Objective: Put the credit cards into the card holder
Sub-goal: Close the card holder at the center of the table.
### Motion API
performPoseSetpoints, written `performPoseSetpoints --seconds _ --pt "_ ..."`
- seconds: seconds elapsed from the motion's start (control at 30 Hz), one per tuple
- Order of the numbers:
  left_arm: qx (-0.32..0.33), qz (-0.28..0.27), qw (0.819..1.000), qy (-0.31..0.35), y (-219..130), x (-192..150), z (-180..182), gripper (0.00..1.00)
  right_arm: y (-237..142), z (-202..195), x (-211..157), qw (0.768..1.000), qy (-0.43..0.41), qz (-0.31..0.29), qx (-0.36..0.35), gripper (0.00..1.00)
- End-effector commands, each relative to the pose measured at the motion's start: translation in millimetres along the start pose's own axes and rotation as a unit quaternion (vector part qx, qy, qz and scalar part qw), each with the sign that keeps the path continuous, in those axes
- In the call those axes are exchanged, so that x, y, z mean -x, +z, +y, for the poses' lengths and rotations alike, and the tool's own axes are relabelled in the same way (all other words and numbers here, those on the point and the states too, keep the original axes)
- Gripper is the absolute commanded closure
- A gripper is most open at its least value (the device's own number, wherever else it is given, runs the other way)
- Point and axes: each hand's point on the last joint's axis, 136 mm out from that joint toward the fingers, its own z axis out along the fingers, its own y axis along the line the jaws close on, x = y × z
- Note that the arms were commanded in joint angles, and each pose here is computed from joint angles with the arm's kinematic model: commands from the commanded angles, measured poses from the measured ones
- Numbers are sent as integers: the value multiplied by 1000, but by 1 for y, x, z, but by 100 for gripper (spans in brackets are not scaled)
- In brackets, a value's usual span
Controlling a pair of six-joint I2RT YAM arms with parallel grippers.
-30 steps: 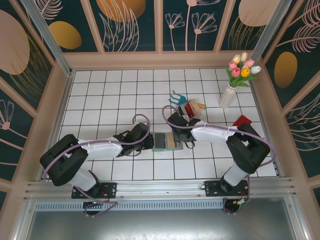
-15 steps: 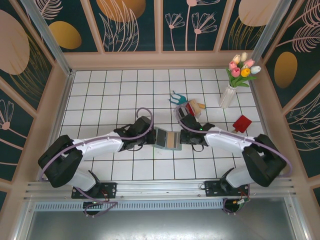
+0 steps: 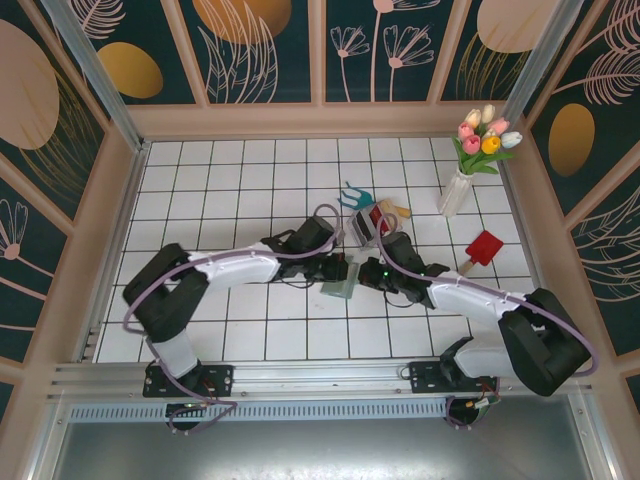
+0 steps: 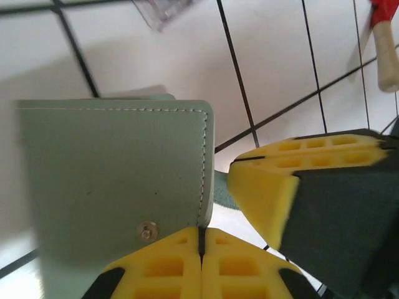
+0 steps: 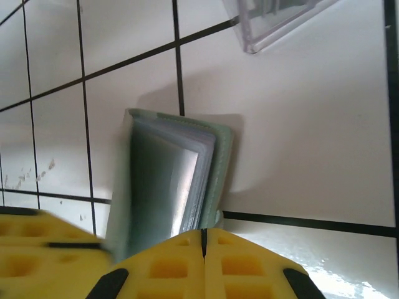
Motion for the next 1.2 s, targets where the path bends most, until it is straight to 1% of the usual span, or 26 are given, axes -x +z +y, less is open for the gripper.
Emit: performPoseSetpoints --seconds 0.0,0.03,0.07,0.1,0.13,0.17,0.2,0.27,0.3,0.33,0.4,0.53,0.6,0.67,0.8,0.93,1.03,1.07,1.17 --pt "-59 30 998 -16 17 -11 -20 81 -7 3 11 999 22 -28 18 95" --pt "-73 28 997 -22 18 -11 -23 79 -8 2 11 999 24 -30 17 95" --pt "-79 24 996 -25 19 -10 -24 71 -9 0 12 999 26 -31 14 94" --pt "-78 22 996 -32 21 -10 -22 67 -9 -1 13 999 27 -32 12 94" --pt "-74 26 996 -35 24 -12 -19 67 -9 -3 13 999 28 -32 9 94" --pt "-73 25 996 -37 23 -12 -18 64 -9 -4 14 999 28 -33 7 94" --pt "-78 19 996 -39 19 -11 -21 63 -9 -5 15 999 29 -32 6 94" --pt "-86 -21 996 -33 -1 -3 -27 61 -9 -6 16 999 24 -31 -1 94" --pt "-84 -48 995 -29 -15 3 -30 56 -9 -7 17 999 21 -32 -6 94" --pt "-74 -69 995 -20 -28 8 -30 52 -8 -8 18 999 16 -32 -10 94" --pt "-22 -113 993 -4 -50 19 -17 47 -8 -10 20 999 7 -30 -15 95" --pt "50 -143 988 -14 -70 22 18 45 -5 -12 21 999 -4 -22 -25 95" --pt "74 -139 987 -30 -69 20 37 46 -5 -12 22 999 -8 -22 -26 95" --pt "79 -127 988 -35 -62 17 46 48 -5 -11 24 999 -10 -23 -27 95" --pt "52 -90 994 -23 -40 14 37 50 -6 -9 26 999 -10 -24 -24 95" --pt "45 -60 997 -13 -25 10 37 49 -6 -9 25 999 -9 -23 -24 95" --pt "29 -48 998 -12 -19 7 32 48 -6 -9 25 999 -8 -22 -24 95" --pt "35 -37 999 -18 -9 3 39 48 -7 -9 25 999 -8 -23 -24 95" --pt "31 -36 999 -19 -3 4 38 47 -7 -9 25 999 -8 -23 -24 95"
